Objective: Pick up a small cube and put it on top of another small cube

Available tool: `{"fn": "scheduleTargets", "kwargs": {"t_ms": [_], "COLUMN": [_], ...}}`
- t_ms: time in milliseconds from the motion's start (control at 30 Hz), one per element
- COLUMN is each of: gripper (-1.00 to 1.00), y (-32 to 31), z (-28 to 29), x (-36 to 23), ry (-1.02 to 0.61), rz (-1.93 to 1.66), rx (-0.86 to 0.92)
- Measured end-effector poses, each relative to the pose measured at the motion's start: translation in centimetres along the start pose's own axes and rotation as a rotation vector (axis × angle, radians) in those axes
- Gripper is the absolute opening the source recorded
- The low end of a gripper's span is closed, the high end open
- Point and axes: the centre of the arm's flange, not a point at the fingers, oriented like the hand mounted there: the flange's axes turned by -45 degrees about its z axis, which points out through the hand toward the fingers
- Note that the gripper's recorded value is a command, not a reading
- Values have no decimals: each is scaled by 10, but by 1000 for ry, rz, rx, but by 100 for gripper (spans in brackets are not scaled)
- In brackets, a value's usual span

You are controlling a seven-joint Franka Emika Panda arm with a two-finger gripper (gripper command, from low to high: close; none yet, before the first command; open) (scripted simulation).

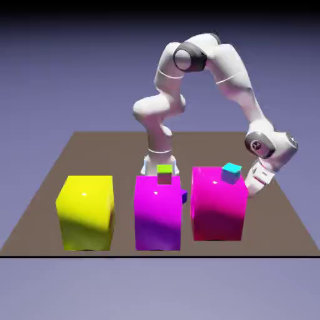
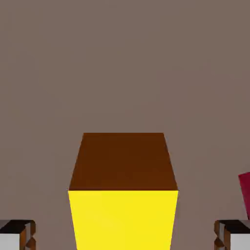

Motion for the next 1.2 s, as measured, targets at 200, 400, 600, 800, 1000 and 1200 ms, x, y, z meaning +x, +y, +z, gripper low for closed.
{"fn": "scheduleTargets", "kwargs": {"t_ms": [200, 400, 600, 800, 1000, 1200], "gripper": [-100, -100, -100, -100, -100, -100], "y": [-8, -22, 67, 193, 299, 302], "z": [-67, -111, -159, -176, -168, -132], "x": [-10, -58, -128, -209, -331, -341], "ry": [-2, -82, -99, -37, -2, 0], "rz": [-4, 146, 328, 444, 591, 601], "rx": [9, 191, 353, 357, 362, 351]}}
